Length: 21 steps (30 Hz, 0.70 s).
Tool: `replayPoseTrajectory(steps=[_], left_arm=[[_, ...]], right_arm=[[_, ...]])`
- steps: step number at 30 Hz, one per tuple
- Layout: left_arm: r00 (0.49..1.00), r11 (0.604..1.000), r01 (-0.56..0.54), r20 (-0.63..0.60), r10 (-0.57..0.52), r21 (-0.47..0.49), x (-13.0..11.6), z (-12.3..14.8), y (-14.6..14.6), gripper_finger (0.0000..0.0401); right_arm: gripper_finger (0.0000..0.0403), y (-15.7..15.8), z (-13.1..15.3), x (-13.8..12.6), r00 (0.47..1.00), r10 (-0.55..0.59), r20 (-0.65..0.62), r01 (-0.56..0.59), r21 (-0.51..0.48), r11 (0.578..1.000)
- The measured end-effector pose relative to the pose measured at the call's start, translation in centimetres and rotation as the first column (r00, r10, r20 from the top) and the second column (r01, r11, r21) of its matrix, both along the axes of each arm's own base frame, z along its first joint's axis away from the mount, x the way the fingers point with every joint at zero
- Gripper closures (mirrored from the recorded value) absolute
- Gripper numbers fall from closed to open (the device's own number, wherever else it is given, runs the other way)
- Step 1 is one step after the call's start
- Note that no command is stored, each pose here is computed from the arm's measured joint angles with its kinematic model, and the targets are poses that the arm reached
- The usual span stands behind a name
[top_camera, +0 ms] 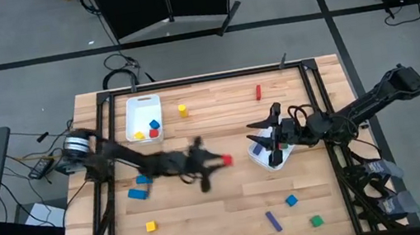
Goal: Sort blocks by size
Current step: Put the red square block into the left white bin
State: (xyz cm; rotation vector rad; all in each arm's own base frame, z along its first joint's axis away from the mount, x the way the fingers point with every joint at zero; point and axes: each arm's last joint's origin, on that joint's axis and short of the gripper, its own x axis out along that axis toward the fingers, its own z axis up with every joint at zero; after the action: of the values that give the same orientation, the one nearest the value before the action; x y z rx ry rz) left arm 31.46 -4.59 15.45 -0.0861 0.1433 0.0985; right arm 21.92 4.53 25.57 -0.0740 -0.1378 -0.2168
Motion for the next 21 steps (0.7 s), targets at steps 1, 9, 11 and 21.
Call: replayPoseTrajectory(steps=[1,9,11,21], left_arm=[[0.999,0.999,-0.047,0.011,0.048,-0.013,-1.2,0.5,0.7,0.0282],[0.912,0.914,-0.404,0.058,0.406,-0.049,-9.6,3.5,5.7,0.0282],[0.880,0.881,-0.471,0.044,0.473,-0.040,-10.9,4.3,7.0,0.0282],[0.718,0.718,-0.694,-0.135,0.683,-0.055,-16.1,7.0,10.8,0.0282]], right_arm=[[0.0244,-0.1,0.0,0.0,1.000,-0.006,0.002,0.006,0.003,1.000],[0.0244,-2.1,0.0,0.3,0.995,-0.099,0.000,0.099,-0.006,0.995],[0.0244,-3.2,0.0,0.4,0.989,-0.150,-0.003,0.150,-0.029,0.988],[0.0244,-9.2,0.7,-0.2,0.911,-0.403,0.081,0.400,0.057,0.915]])
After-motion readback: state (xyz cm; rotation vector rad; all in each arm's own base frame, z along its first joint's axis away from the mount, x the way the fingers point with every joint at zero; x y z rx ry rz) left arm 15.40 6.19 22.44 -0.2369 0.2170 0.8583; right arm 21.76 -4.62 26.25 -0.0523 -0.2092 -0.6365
